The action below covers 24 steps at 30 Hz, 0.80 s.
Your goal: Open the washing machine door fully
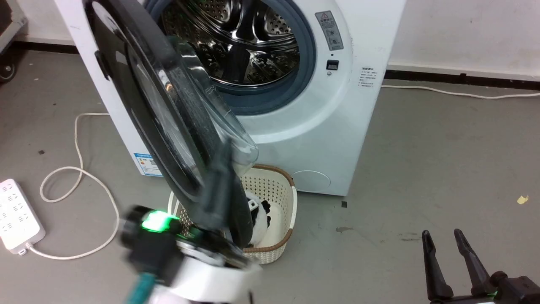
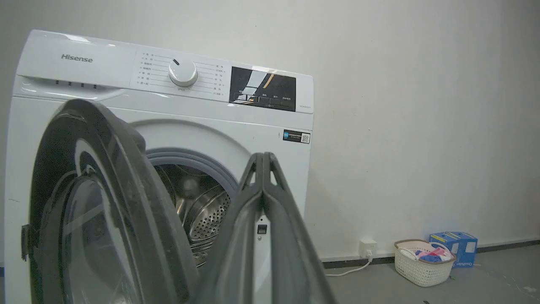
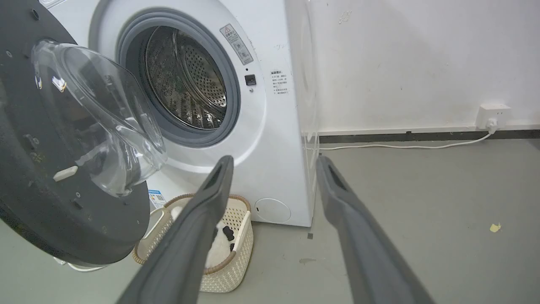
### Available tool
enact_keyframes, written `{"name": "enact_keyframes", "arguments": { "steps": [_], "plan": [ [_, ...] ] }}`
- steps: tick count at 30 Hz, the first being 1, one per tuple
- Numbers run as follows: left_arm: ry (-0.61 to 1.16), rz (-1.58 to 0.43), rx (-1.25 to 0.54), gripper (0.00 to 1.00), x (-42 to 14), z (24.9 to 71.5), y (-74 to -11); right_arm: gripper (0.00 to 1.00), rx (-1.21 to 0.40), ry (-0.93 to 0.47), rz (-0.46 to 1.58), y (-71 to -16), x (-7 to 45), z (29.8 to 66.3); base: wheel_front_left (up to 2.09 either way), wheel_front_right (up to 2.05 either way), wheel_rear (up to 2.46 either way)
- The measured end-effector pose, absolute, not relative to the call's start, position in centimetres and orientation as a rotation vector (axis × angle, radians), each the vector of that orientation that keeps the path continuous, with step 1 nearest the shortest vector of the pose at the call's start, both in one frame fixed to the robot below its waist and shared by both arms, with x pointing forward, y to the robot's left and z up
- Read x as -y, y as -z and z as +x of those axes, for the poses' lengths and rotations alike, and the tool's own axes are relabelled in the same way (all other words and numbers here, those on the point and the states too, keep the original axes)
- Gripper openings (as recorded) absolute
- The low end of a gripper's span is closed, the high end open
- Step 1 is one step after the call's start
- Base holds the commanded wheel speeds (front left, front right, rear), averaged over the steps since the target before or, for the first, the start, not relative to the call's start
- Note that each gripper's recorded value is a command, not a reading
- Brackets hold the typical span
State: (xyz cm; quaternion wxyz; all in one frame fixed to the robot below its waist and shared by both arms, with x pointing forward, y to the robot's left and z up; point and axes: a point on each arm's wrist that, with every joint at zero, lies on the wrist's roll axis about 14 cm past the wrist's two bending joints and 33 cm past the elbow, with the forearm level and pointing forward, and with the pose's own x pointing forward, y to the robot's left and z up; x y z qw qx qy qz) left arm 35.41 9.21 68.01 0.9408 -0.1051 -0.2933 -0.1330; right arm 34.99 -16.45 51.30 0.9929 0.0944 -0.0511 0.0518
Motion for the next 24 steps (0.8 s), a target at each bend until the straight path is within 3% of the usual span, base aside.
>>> {"name": "enact_keyframes", "arguments": {
  "steps": [7,13,24],
  "plan": [
    [0.394,-0.219,0.316,0.00,-4.3,36.3,-60.3,1.00,0.079,-0.096,0.200,-50.5,16.6,35.2,0.00,0.00,0.00],
    [0.369,-0.212,0.120,0.00,-4.0,37.5,-54.5,1.00,0.076,-0.085,0.206,-50.4,16.9,35.7,0.00,0.00,0.00],
    [0.204,-0.211,0.031,0.00,-8.5,38.2,-50.8,1.00,0.068,-0.127,0.212,-50.2,15.5,36.5,0.00,0.00,0.00]
  ]
}}
